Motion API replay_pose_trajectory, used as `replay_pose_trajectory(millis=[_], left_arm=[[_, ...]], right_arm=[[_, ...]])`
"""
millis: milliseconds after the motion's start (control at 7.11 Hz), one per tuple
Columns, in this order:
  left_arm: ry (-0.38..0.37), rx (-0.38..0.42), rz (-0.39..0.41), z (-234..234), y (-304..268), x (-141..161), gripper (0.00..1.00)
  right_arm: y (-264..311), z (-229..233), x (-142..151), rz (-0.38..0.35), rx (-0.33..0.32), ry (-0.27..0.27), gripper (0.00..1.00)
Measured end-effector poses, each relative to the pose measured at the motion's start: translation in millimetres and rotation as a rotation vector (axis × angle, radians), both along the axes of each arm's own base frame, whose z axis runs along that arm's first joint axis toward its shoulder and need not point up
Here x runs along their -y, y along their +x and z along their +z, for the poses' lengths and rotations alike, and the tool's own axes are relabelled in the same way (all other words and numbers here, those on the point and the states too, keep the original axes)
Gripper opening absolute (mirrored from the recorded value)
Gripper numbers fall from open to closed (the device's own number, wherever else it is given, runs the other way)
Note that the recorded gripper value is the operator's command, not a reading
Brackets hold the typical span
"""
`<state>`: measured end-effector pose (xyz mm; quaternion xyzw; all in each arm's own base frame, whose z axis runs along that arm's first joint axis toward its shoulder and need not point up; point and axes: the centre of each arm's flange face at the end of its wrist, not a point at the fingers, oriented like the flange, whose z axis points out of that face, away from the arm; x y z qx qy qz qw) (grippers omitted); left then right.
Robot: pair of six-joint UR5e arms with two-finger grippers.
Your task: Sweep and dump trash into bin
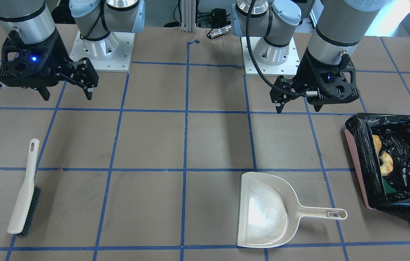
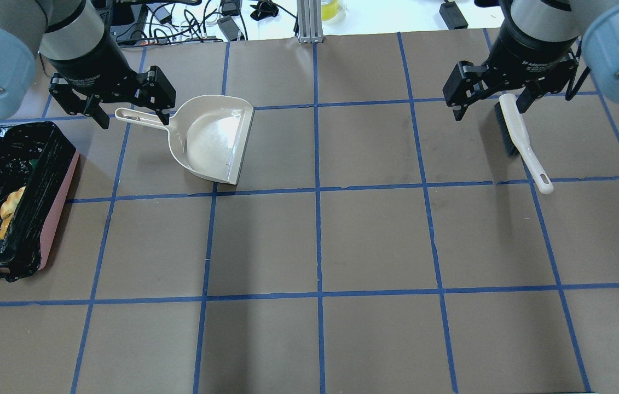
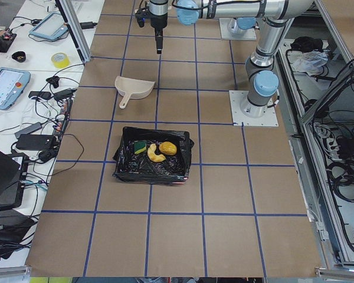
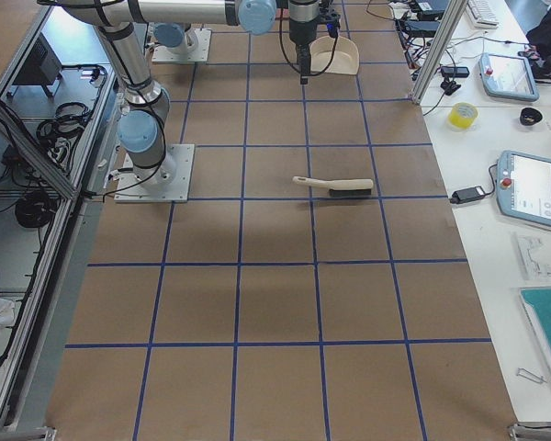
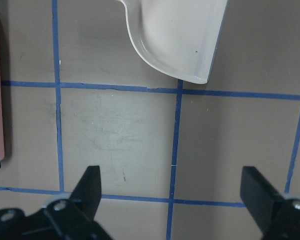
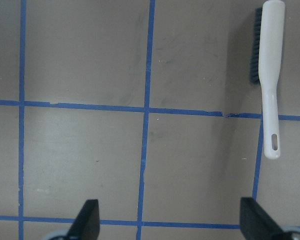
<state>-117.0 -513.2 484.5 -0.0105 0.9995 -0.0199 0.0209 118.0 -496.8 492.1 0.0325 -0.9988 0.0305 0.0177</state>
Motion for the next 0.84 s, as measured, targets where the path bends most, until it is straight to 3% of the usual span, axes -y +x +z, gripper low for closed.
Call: replay_pose_trajectory(millis=[844], left_arm=[[0.016,-0.045,-0.032,12.7,-1.1,-16.8,1.00]], right_arm=[[-0.8,-1.2,0.6,-0.001,-0.003,0.002,1.00]])
